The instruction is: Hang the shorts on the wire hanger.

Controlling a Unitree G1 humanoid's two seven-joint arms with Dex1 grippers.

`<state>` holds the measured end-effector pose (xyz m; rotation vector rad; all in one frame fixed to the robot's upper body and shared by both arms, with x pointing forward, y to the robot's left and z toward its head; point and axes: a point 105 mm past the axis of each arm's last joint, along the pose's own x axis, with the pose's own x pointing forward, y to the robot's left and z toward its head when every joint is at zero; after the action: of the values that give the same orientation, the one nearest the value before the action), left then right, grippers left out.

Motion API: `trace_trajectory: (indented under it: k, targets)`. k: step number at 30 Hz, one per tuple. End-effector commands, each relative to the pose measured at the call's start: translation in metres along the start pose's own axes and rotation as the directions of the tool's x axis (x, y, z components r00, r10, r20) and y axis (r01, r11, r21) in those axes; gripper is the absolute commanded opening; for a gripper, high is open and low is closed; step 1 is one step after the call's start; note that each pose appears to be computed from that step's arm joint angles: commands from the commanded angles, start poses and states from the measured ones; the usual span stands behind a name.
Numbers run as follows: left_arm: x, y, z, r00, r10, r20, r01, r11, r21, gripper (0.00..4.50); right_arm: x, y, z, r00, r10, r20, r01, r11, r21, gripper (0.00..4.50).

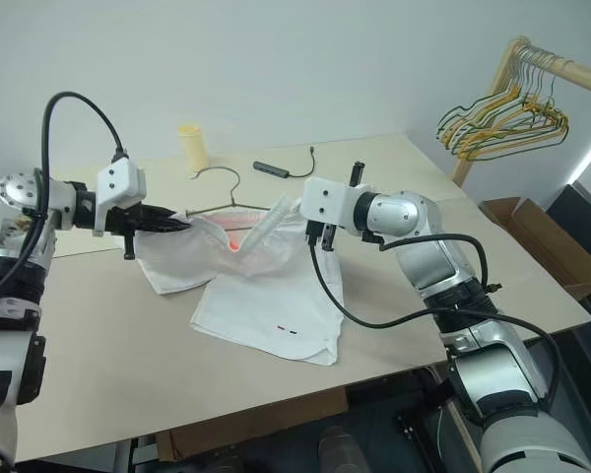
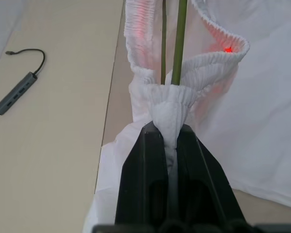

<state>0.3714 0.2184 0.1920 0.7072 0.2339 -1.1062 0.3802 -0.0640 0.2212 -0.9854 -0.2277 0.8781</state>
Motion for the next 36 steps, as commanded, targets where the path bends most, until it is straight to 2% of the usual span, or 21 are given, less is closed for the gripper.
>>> trace_trajectory:
  k: [1, 7, 11, 14, 19, 24, 29, 36]
  targets:
    - [-0.006, 0.004, 0.009, 0.999, 0.032, 0.016, -0.033, 0.999, 0.037, 0.0, -0.013, -0.023, 0.03, 0.989, -0.082, 0.127, 0.076, 0.996, 0.048, 0.02]
    - [-0.007, 0.003, 0.023, 0.992, 0.033, 0.125, -0.035, 0.999, 0.018, 0.0, -0.01, 0.002, 0.003, 1.0, 0.021, 0.014, -0.021, 0.999, -0.024, 0.02]
    - [-0.011, 0.0, 0.027, 0.989, 0.016, 0.148, -0.02, 0.999, 0.026, 0.0, -0.01, 0.019, -0.013, 0.995, 0.083, -0.048, -0.087, 0.993, -0.084, 1.0]
    - [-0.013, -0.006, 0.025, 0.99, -0.022, 0.14, 0.017, 0.999, 0.034, 0.0, -0.011, 0.018, -0.012, 0.995, 0.096, -0.011, -0.096, 0.995, -0.007, 1.94]
    - [-0.013, -0.013, 0.022, 0.99, -0.069, 0.127, 0.065, 0.997, 0.037, 0.0, -0.017, 0.013, -0.007, 0.991, 0.124, 0.045, -0.127, 0.99, 0.054, 1.94]
    - [-0.01, -0.007, 0.012, 0.997, -0.019, 0.072, 0.017, 1.0, 0.025, 0.0, -0.026, -0.005, -0.004, 0.994, 0.09, 0.061, -0.095, 0.991, 0.093, 1.94]
    - [-0.008, -0.001, 0.011, 0.997, 0.024, 0.067, -0.025, 1.0, 0.005, 0.0, -0.034, -0.002, 0.003, 0.987, 0.125, 0.103, -0.137, 0.984, 0.118, 1.94]
    - [-0.008, -0.008, 0.018, 0.993, -0.034, 0.11, 0.031, 0.999, 0.031, 0.0, -0.031, 0.0, 0.0, 0.985, 0.138, 0.107, -0.153, 0.977, 0.146, 1.94]
